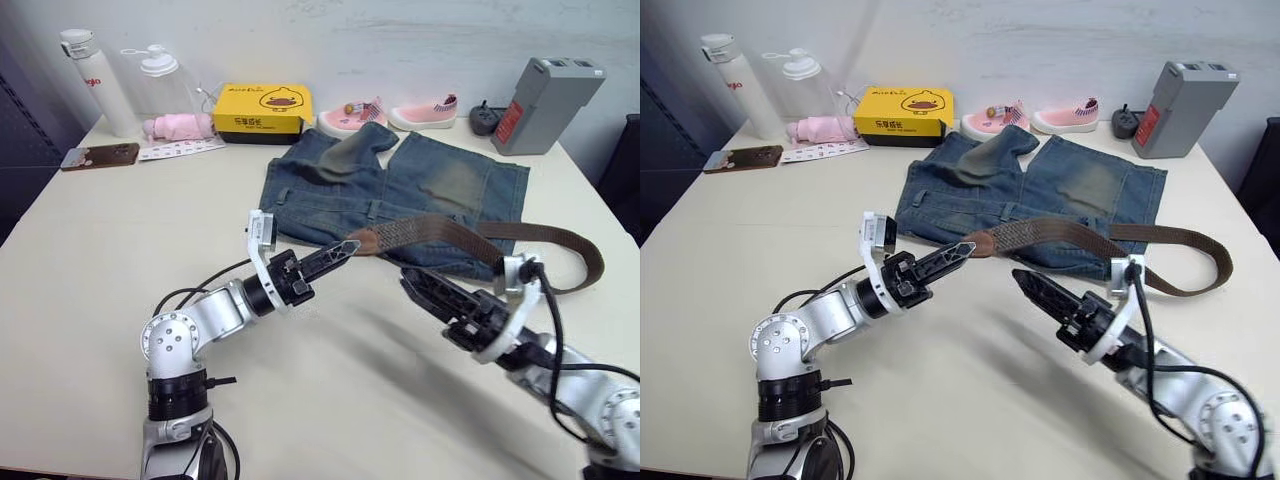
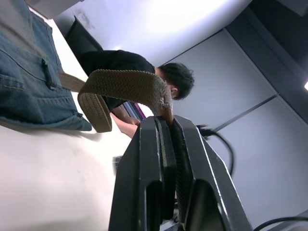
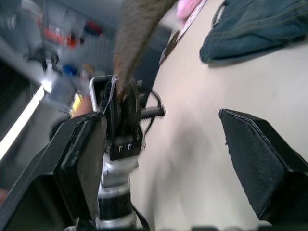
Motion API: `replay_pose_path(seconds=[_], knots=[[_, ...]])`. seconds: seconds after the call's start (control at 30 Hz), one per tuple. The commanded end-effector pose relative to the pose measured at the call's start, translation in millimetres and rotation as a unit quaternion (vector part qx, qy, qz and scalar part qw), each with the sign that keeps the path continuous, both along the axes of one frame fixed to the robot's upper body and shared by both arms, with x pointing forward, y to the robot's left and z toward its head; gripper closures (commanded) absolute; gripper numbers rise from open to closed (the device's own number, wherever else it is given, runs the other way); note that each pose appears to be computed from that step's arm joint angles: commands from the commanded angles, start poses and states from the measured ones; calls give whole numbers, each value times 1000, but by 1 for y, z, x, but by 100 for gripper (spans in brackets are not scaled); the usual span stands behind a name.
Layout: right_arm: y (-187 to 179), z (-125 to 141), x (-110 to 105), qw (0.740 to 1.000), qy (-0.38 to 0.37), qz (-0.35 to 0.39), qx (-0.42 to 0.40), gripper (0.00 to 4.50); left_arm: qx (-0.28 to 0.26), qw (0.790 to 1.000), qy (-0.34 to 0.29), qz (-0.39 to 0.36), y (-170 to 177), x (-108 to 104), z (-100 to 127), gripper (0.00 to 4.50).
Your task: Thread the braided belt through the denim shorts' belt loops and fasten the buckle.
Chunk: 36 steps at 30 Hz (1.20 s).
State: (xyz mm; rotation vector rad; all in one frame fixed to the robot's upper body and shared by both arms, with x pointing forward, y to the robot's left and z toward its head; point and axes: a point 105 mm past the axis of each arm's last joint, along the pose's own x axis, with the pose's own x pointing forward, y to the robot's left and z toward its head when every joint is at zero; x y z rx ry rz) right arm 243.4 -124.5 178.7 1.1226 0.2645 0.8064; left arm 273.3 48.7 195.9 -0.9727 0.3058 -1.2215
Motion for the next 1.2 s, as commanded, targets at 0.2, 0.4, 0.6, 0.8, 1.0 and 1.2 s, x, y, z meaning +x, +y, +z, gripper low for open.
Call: replay_pose_path(seconds=[0.2, 0.4, 0.6, 0.8, 1.0, 1.2], knots=[[-13, 29, 24, 988, -6, -90, 129, 49, -15, 1000, 0, -8, -2, -11, 11, 450], [-11, 27, 24, 989, 3, -89, 121, 243, -12, 1000, 2, -7, -1, -11, 13, 450], [-11, 39, 24, 985, -15, -96, 144, 448, 6, 1000, -7, -13, -3, -13, 12, 450], [-21, 47, 27, 977, -20, -126, 173, 450, 72, 996, -45, -1, -6, -7, -1, 371], [-57, 43, 32, 959, -15, -202, 197, 450, 288, 932, -215, 41, -4, 23, -29, 154], [-72, 47, 24, 948, -51, -217, 228, 450, 535, 650, -535, 69, 7, 88, -54, 4]])
